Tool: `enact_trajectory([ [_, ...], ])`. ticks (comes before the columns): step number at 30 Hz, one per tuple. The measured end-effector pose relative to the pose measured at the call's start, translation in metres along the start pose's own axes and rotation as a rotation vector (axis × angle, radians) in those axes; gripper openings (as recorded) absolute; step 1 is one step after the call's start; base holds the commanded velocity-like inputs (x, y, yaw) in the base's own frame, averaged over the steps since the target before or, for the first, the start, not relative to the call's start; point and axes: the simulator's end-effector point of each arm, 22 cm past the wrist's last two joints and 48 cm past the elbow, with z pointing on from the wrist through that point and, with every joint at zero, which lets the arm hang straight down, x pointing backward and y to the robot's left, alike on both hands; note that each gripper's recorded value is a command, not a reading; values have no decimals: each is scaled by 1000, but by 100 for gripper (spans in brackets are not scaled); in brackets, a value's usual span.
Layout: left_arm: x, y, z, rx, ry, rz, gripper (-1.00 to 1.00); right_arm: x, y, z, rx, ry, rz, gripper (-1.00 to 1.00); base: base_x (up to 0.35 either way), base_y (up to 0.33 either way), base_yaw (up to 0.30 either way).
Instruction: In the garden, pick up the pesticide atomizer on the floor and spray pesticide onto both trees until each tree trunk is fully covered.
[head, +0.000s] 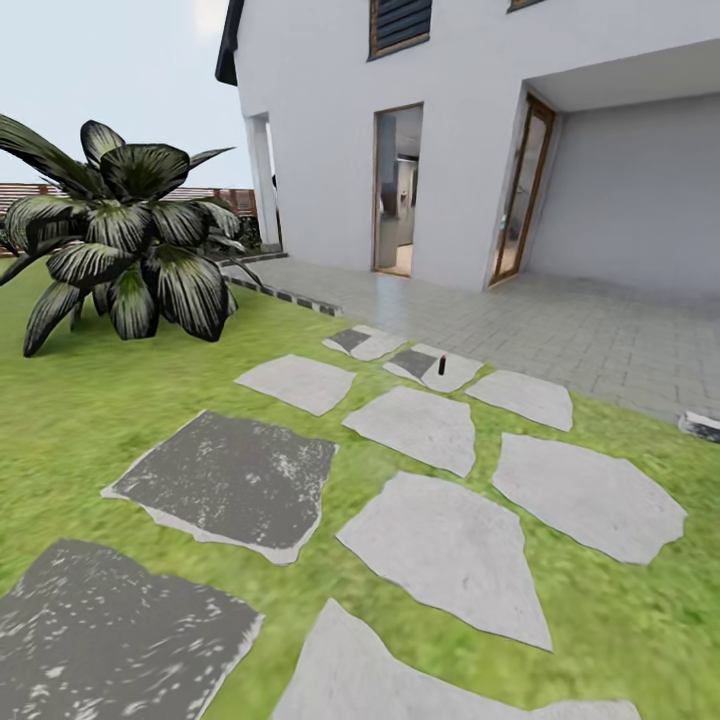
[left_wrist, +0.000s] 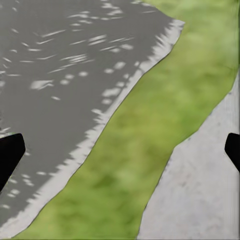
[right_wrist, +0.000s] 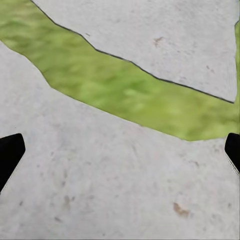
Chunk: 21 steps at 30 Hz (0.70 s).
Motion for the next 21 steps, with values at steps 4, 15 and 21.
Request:
enact_trajectory([
  [4, 0, 0, 0, 0, 0, 0, 100, 0, 0, 0, 0, 0, 0, 100, 340, 0, 0],
  [15, 0, 0, 0, 0, 0, 0, 100, 0, 0, 0, 0, 0, 0, 100, 340, 0, 0],
  [21, 0, 0, 0, 0, 0, 1, 100, 0, 0, 0, 0, 0, 0, 100, 340, 0, 0],
])
